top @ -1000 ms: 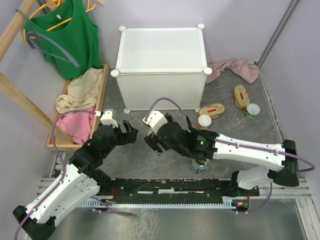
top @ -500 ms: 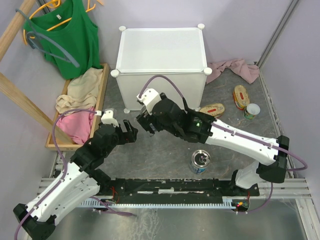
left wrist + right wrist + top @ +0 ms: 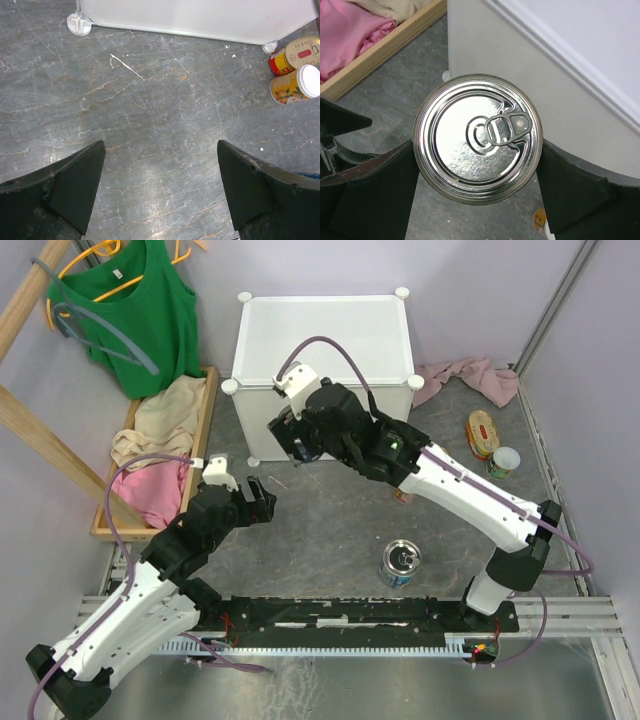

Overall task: Place and organize the canned foods onto the counter
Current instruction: Place the canned food on the counter.

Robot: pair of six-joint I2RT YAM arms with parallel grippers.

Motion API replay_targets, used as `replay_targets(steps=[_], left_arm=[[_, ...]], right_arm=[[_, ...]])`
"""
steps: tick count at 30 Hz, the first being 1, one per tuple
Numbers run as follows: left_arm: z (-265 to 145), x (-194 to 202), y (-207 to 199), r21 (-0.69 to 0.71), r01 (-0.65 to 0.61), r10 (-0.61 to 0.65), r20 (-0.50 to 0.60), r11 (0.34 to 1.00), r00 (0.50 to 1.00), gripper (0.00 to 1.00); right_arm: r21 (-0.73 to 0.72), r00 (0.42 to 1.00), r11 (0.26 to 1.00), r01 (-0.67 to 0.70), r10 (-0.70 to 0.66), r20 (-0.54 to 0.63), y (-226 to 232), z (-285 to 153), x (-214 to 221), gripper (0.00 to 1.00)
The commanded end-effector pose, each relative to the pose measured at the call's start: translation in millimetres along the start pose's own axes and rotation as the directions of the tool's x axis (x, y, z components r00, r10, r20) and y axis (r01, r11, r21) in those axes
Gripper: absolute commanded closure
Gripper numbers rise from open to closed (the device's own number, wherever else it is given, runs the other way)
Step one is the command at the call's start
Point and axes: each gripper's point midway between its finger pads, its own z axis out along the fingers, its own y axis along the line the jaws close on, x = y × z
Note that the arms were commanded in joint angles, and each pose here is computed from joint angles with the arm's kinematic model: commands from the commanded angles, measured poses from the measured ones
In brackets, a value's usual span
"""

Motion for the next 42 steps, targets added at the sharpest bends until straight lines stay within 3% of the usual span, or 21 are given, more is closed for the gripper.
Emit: replay_targets(steps=[1,21,42], left_arm=[[-6,-25,-14,0.034,0.027,-0.029,0.062,0.999,0.998,0.02],[-7,-26,-15,0.039,0.026,-0.028,0.060,0.999,0.998,0.02],[-3,-28,-17,0.028,0.014,-0.015,0.049,1.000,0.999,0.02]], right_arm=[[0.035,0.955,0.995,-0.090,0.076,0.288,-39,-33,-98,0.99],[0.144,0.894,0.972,-0.185,0.106,0.435,-131,-56,-156,0.99],[0.236,0.848,0.917,-0.320,0.167,0.502,-252,-27,-157,0.99]])
